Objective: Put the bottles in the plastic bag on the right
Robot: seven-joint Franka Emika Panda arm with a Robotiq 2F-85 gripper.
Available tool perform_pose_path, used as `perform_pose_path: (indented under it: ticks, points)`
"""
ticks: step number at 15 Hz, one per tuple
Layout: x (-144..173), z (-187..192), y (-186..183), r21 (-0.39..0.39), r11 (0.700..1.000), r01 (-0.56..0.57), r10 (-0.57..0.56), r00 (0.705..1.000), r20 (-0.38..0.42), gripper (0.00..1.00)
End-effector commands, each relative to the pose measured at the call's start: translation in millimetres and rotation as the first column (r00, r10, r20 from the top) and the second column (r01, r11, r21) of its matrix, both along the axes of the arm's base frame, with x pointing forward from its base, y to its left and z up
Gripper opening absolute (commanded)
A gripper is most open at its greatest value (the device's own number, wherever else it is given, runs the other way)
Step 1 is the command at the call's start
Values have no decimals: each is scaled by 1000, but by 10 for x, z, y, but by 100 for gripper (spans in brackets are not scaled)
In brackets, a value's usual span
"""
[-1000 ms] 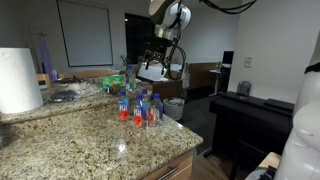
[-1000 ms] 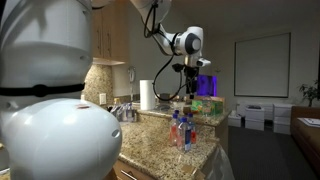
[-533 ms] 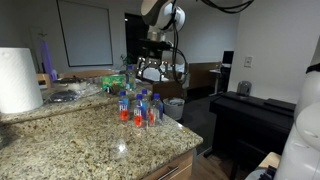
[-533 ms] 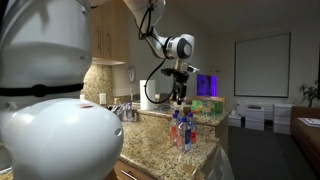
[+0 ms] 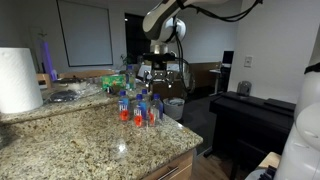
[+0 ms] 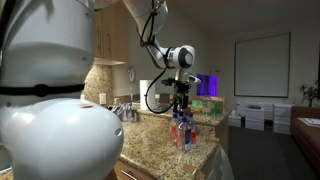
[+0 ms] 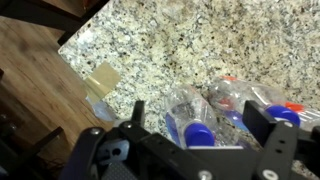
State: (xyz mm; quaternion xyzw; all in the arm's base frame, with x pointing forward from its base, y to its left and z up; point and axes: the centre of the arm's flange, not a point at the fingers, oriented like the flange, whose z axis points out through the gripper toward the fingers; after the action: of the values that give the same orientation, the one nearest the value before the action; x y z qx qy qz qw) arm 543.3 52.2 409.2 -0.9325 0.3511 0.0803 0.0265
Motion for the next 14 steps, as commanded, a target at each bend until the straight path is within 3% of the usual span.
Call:
perform_pose_path:
  ticks: [1, 7, 13, 14]
  points:
    - [-54, -106, -140, -31, 999, 21, -21, 1000, -8, 100]
    - [58, -331, -271, -19, 995, 95, -95, 995, 32, 100]
    - [268, -463, -137, 22, 992, 124, -126, 987, 104, 100]
    - [280, -485, -112, 23, 992, 123, -125, 986, 108, 75]
